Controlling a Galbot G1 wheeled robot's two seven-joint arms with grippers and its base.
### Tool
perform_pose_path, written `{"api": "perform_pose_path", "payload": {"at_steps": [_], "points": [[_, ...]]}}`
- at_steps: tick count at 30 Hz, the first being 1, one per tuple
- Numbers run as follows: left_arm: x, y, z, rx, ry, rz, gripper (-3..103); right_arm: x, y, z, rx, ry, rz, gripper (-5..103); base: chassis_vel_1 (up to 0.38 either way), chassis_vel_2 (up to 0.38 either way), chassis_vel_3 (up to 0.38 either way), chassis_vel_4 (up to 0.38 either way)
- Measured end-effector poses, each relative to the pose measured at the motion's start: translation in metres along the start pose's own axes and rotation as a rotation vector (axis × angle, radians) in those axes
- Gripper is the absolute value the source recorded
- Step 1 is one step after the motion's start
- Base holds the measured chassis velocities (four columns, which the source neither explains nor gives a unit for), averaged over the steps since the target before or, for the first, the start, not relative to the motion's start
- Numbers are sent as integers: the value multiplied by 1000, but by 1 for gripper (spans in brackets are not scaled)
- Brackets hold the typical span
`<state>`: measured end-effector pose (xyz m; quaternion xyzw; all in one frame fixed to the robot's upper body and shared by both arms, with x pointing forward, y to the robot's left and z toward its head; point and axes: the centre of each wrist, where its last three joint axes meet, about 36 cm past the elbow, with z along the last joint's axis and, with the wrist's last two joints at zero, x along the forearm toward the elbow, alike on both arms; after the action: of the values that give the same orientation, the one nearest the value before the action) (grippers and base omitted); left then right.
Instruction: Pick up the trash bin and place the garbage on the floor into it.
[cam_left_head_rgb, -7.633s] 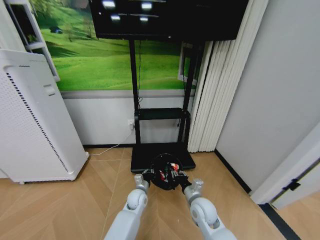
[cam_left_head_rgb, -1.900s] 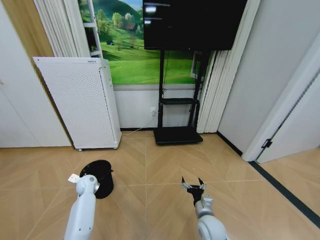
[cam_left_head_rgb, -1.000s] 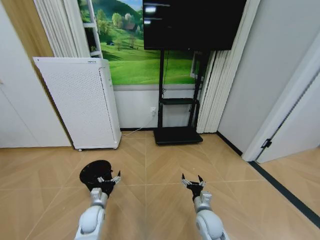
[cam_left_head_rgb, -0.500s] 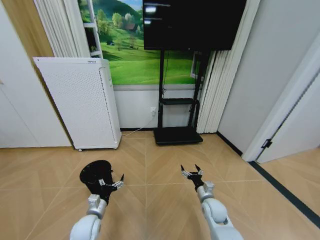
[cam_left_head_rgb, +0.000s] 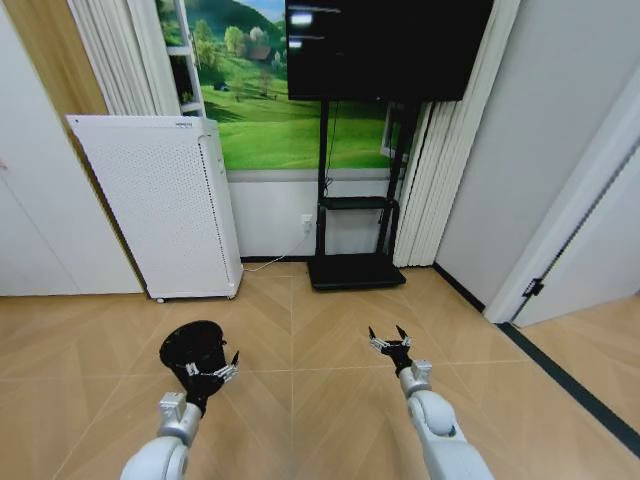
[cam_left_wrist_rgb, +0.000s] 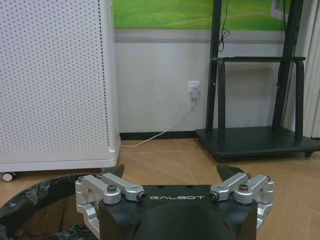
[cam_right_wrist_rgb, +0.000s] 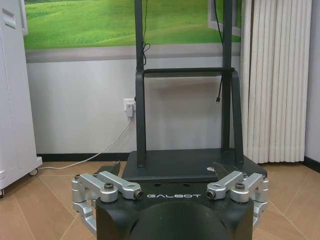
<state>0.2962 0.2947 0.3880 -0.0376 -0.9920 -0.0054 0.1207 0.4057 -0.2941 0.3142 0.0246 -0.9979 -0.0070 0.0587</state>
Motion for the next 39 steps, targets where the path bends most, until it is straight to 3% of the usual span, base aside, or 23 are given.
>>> {"api": "perform_pose_path", "payload": {"at_steps": [39], "points": [[-11,4,-2,19,-9,-56,100,16,-21,-7,-6,-3,57,100,0,0,0,0]]}}
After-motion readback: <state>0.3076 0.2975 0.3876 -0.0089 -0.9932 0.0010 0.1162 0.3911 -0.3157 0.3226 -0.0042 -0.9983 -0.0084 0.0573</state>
